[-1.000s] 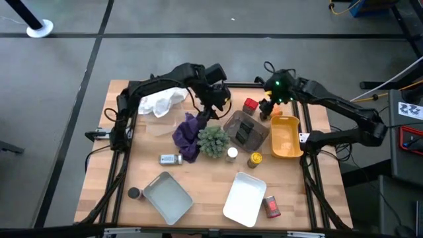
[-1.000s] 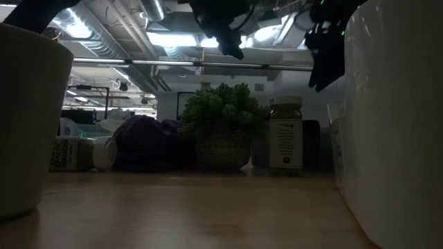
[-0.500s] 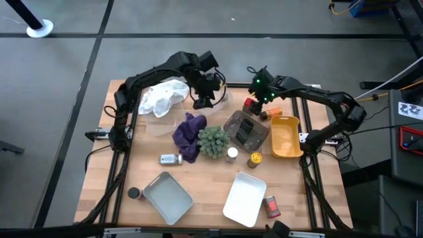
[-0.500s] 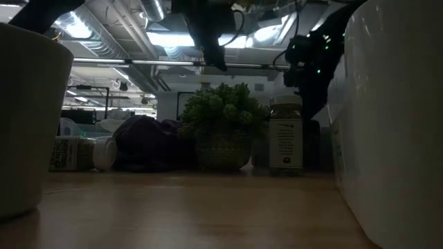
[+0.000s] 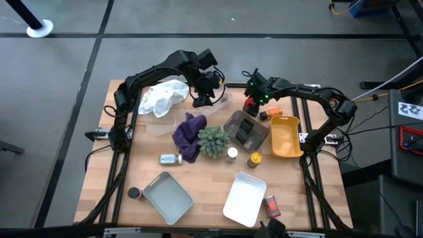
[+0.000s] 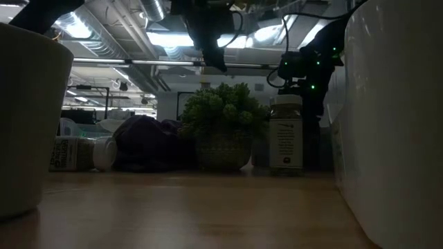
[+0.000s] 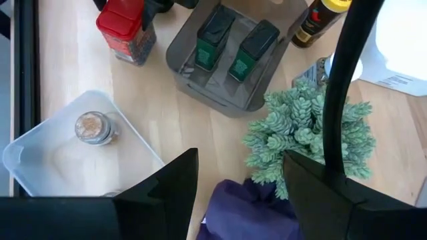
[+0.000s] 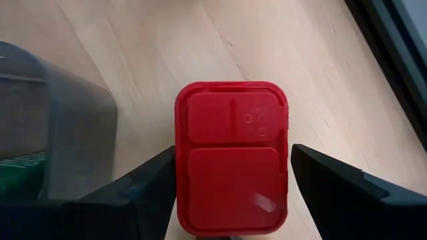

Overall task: Sort spices by type
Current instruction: Put the top red seasoning can into the orange bin, then put the red seasoning can into the orange bin

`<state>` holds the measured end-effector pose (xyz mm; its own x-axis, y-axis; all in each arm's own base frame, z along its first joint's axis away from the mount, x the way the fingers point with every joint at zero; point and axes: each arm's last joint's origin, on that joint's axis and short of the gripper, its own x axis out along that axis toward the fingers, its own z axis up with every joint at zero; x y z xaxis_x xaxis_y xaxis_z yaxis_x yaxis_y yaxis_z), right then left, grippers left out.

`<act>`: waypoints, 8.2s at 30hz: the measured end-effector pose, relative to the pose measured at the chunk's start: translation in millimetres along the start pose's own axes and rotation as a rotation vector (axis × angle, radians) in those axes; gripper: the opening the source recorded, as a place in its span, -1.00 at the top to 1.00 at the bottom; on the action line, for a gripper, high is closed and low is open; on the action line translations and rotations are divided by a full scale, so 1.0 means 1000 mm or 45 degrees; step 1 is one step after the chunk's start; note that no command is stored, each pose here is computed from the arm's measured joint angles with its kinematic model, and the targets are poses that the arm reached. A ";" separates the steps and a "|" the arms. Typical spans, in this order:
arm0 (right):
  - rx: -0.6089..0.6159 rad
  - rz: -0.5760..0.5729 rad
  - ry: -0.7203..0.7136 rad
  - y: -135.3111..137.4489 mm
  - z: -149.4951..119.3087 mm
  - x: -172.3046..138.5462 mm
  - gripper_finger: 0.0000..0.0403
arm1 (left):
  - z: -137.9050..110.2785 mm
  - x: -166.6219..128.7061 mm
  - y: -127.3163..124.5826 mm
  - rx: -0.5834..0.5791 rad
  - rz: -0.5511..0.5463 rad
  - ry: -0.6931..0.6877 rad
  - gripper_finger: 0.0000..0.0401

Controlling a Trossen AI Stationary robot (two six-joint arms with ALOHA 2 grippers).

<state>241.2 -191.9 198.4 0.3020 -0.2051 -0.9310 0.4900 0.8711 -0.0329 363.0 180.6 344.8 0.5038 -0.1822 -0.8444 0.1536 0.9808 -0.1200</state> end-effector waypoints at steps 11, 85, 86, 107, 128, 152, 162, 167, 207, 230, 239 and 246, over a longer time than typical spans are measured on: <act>0.001 0.011 -0.001 0.000 0.000 0.000 -0.11 | 0.010 0.007 -0.012 0.006 0.038 -0.003 0.00; 0.776 -0.134 0.119 0.101 -0.150 -0.112 -0.14 | -0.166 0.023 -0.142 -0.244 0.245 -0.792 0.00; 0.777 -0.134 0.115 0.101 -0.150 -0.109 -0.14 | -0.166 0.023 -0.143 -0.238 0.239 -0.791 0.00; 0.776 -0.122 0.095 0.103 -0.150 -0.097 -0.14 | -0.164 0.026 -0.150 -0.212 0.208 -0.778 0.00; 0.761 0.042 0.235 0.107 -0.152 -0.098 -0.63 | -0.164 0.026 -0.150 -0.158 0.225 -0.773 0.00; 0.691 0.370 0.030 0.170 -0.148 -0.150 -0.62 | -0.165 0.026 -0.150 -0.163 0.223 -0.768 0.00; 0.673 0.440 0.155 0.223 -0.190 -0.153 -0.62 | -0.165 0.026 -0.150 -0.169 0.221 -0.764 0.00; 0.687 0.452 0.219 0.246 -0.209 -0.150 -0.62 | -0.165 0.027 -0.150 -0.171 0.220 -0.764 0.00; 0.626 0.448 0.341 0.325 -0.254 -0.097 -0.62 | -0.167 0.028 -0.150 -0.186 0.215 -0.728 0.00; 0.605 0.510 0.476 0.331 -0.256 -0.099 -0.62 | -0.168 0.028 -0.150 -0.185 0.215 -0.716 0.00; 0.498 0.435 0.630 0.335 -0.266 -0.088 -0.62 | -0.168 0.028 -0.150 -0.186 0.215 -0.715 0.00; 0.426 0.378 0.655 0.341 -0.273 -0.072 -0.61 | -0.169 0.029 -0.150 -0.186 0.215 -0.712 0.00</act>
<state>163.4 241.2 155.1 0.0761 0.3319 -0.9402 0.6978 0.6558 0.2880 211.0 39.5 250.8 0.8879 0.0069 -0.4600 -0.0659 0.9915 -0.1124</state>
